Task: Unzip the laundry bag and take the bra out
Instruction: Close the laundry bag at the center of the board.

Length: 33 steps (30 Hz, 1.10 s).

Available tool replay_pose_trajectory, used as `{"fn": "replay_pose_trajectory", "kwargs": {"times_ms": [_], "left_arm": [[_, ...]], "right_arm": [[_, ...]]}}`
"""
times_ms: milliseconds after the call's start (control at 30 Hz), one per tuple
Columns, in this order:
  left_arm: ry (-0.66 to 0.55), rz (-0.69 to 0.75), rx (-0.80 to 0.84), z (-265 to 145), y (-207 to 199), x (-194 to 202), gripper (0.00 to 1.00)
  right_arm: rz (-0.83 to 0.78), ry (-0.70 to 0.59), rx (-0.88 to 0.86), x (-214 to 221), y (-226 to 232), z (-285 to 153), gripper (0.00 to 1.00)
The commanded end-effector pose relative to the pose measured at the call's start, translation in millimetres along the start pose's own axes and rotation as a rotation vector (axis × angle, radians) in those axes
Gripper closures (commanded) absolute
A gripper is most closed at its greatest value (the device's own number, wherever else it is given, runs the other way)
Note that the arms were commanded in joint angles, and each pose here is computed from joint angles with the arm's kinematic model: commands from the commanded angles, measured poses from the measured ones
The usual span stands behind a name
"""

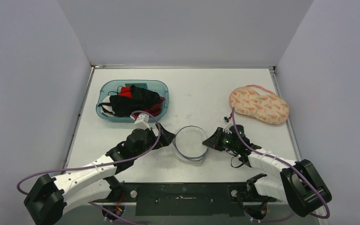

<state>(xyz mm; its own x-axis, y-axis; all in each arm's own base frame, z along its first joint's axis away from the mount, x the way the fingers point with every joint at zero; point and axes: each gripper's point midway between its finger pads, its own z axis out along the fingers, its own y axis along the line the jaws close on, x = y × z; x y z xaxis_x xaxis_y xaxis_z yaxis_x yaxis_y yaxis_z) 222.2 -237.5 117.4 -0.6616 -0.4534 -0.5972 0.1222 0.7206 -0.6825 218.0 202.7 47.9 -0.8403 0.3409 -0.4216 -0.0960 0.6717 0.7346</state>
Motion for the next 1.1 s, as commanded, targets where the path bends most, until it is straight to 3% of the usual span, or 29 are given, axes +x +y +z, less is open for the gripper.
{"fn": "replay_pose_trajectory", "kwargs": {"times_ms": [0,167,267,433,767,900,1067], "left_arm": [[-0.057,0.059,0.016,-16.4,-20.4,-25.5,0.04],[-0.01,0.099,0.083,-8.6,-40.4,-15.5,0.02],[0.04,0.102,0.126,2.7,-51.4,-0.4,0.2],[0.087,0.135,0.175,16.8,-68.8,16.6,0.38],[0.064,0.116,0.002,42.3,-4.7,25.9,0.66],[0.069,0.111,-0.036,48.9,8.1,29.4,0.73],[0.082,0.114,-0.049,51.1,13.9,34.7,0.75]], "right_arm": [[-0.099,-0.08,-0.035,-25.0,26.0,-0.4,0.95],[-0.127,-0.077,-0.013,-23.4,30.2,1.4,0.95],[-0.154,-0.074,0.017,-20.8,31.2,3.0,0.95],[-0.176,-0.068,0.046,-16.6,31.4,8.3,0.95],[-0.2,-0.062,0.047,-11.3,35.4,10.5,0.93],[-0.204,-0.059,0.044,-10.4,38.0,8.6,0.74],[-0.234,-0.095,0.043,-24.2,51.9,-3.5,0.39]]}}
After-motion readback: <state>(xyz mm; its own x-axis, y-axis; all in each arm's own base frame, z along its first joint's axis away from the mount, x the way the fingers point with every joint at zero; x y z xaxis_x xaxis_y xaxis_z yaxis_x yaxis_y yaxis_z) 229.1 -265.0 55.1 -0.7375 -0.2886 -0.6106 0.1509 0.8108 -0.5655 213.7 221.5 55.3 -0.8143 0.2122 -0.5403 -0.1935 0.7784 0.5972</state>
